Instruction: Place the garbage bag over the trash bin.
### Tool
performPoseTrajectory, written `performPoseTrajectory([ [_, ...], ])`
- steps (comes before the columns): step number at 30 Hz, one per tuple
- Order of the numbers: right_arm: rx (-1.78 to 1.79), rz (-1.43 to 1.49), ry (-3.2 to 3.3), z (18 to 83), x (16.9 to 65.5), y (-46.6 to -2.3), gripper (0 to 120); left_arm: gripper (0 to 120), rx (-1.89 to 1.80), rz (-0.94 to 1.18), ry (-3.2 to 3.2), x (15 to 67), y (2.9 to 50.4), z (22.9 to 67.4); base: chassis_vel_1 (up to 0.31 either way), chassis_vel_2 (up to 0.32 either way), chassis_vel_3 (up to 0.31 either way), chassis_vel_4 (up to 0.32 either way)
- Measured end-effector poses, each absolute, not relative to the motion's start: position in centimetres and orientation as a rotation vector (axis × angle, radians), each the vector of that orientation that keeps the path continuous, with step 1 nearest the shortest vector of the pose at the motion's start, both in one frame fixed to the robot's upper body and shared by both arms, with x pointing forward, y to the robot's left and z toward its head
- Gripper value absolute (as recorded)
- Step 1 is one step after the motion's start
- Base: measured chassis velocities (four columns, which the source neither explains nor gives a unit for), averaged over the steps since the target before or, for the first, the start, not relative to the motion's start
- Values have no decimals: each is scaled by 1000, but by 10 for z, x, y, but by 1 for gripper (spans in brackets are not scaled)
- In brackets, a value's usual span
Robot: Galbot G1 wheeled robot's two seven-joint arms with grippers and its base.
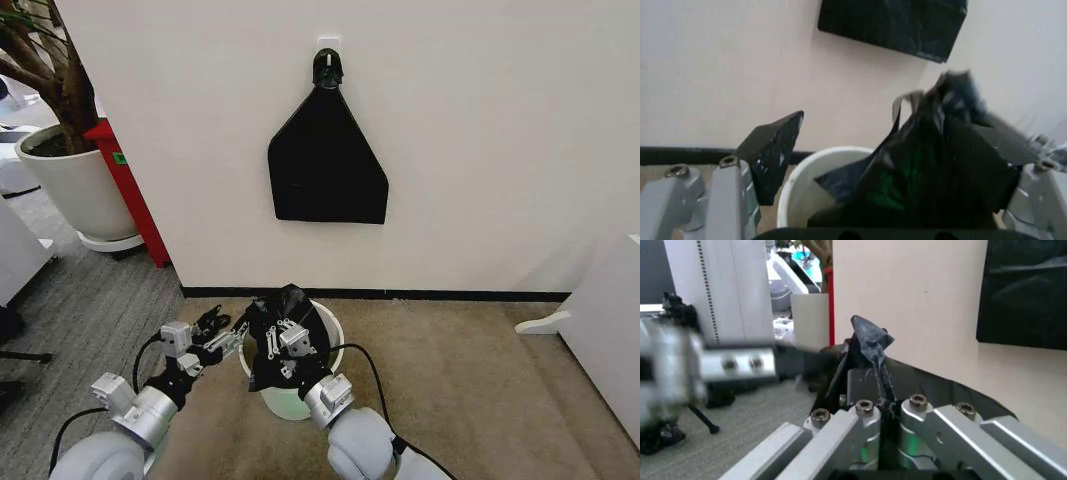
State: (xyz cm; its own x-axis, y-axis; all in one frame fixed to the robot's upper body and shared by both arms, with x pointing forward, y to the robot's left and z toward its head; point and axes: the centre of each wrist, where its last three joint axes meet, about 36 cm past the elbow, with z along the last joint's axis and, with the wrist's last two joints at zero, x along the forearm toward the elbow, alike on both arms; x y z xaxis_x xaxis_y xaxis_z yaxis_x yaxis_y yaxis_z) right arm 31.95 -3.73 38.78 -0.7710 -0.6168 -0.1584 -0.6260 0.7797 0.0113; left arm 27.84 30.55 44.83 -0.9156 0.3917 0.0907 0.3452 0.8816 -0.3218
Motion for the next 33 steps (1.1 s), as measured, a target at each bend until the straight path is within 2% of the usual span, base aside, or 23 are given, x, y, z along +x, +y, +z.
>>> performPoseTrajectory([
  [16,-1029,108,2797,394,308,-35,0,77,-610,496,-2862,281,303,451,0,0,0,0],
  [20,-1033,110,2797,394,306,-34,0,63,-633,489,-2871,281,304,450,0,0,0,0],
  [21,-1033,110,2797,394,306,-34,0,63,-633,489,-2871,281,304,450,0,0,0,0],
  [24,-1033,112,2793,395,304,-35,0,48,-667,470,-2865,280,305,445,0,0,0,0],
  [27,-1032,112,2792,396,304,-36,0,41,-688,464,-2858,280,306,442,0,0,0,0],
  [33,-1027,112,2795,396,303,-37,0,15,-700,455,-2855,280,307,441,0,0,0,0],
])
